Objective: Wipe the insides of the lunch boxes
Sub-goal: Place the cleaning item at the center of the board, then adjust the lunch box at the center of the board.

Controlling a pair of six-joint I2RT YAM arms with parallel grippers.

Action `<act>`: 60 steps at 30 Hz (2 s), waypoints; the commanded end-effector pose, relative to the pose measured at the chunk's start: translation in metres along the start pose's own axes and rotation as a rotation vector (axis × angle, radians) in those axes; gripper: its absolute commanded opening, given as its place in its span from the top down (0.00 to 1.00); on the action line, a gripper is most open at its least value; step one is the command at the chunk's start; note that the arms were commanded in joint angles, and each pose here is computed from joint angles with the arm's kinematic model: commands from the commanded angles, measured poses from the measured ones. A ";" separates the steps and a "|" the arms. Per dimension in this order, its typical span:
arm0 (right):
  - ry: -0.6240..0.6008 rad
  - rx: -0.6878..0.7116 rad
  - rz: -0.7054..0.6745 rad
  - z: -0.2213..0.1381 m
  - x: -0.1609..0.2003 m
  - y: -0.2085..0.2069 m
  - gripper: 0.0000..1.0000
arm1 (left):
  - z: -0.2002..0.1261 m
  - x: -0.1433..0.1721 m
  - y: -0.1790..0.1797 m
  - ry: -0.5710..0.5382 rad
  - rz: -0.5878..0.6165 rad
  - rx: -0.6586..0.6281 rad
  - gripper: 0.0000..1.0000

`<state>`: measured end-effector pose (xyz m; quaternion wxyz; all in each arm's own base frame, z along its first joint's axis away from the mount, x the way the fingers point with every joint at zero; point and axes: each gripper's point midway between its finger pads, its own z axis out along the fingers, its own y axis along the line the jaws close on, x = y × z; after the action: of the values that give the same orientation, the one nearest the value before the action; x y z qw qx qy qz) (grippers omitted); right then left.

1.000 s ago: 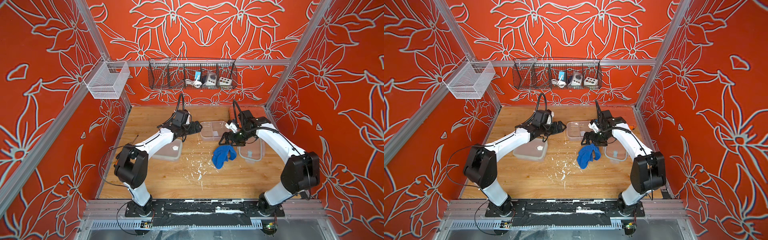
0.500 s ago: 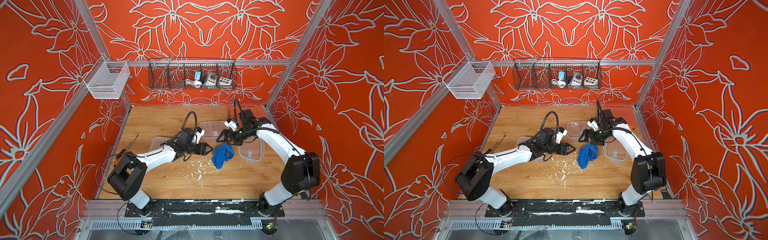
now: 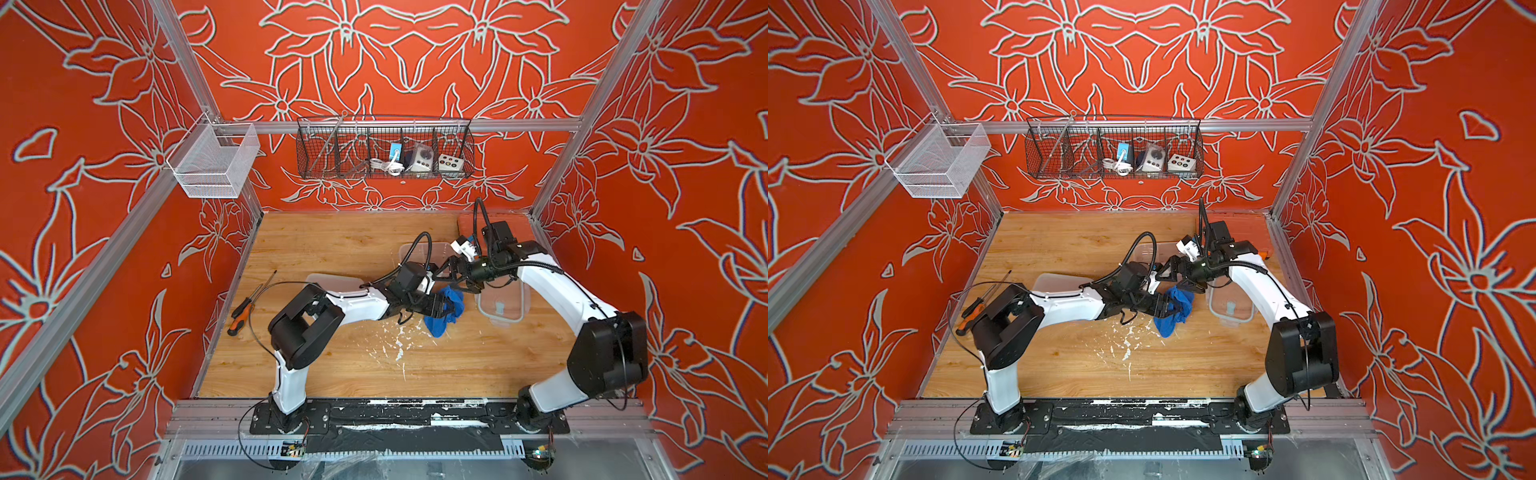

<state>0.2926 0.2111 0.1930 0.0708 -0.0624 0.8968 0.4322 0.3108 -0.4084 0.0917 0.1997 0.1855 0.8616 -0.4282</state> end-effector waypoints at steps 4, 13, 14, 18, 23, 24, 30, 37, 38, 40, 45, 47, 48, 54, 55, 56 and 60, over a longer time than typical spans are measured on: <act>-0.058 -0.017 -0.003 -0.021 0.001 0.010 0.04 | 0.012 0.010 0.026 0.038 -0.054 -0.106 0.83; -0.156 -0.040 -0.018 -0.059 -0.015 0.030 0.04 | 0.012 0.015 0.040 0.076 -0.054 -0.182 1.00; -0.154 -0.035 -0.023 -0.059 -0.014 0.029 0.04 | 0.010 0.013 0.038 0.072 -0.052 -0.181 0.88; -0.171 -0.008 -0.039 -0.059 -0.015 0.024 0.05 | -0.009 -0.009 0.018 0.002 -0.028 -0.168 0.15; -0.251 0.035 -0.120 -0.070 -0.026 0.027 0.09 | -0.052 -0.046 -0.012 -0.115 -0.034 -0.164 0.01; -0.260 0.051 -0.132 -0.071 -0.028 0.026 0.10 | -0.062 -0.052 -0.017 -0.139 -0.028 -0.178 0.01; -0.229 -0.021 -0.103 -0.057 -0.037 0.032 0.18 | -0.133 -0.073 -0.014 -0.256 -0.050 -0.321 0.01; -0.202 -0.170 -0.143 -0.006 -0.037 0.071 0.18 | -0.272 -0.085 0.088 -0.516 -0.263 -0.534 0.01; -0.172 -0.178 -0.144 0.011 -0.033 0.074 0.18 | -0.292 -0.082 0.110 -0.530 -0.296 -0.592 0.01; -0.100 -0.195 -0.154 0.041 -0.022 0.080 0.19 | -0.319 -0.073 0.144 -0.517 -0.352 -0.672 0.01; 0.044 -0.175 -0.181 0.099 -0.004 0.080 0.21 | -0.364 -0.032 0.226 -0.483 -0.588 -0.774 0.02; 0.081 -0.162 -0.180 0.114 0.001 0.075 0.21 | -0.368 -0.022 0.239 -0.507 -0.624 -0.755 0.03; 0.097 -0.154 -0.177 0.121 0.003 0.072 0.21 | -0.368 -0.017 0.244 -0.506 -0.630 -0.767 0.02; 0.186 -0.160 -0.185 0.162 0.013 0.073 0.22 | -0.353 0.019 0.267 -0.428 -0.691 -0.824 0.02; 0.193 -0.165 -0.186 0.168 0.013 0.075 0.22 | -0.348 0.022 0.268 -0.425 -0.693 -0.804 0.02; 0.202 -0.167 -0.189 0.174 0.013 0.076 0.21 | -0.342 0.023 0.266 -0.424 -0.691 -0.777 0.03; 0.246 -0.145 -0.179 0.196 0.011 0.069 0.21 | -0.329 0.033 0.267 -0.421 -0.706 -0.729 0.07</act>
<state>0.2834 0.3978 0.1291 0.0030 -0.1896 0.8583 0.4768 0.3502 0.0224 0.0820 0.2579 -0.2966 0.9074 -0.1488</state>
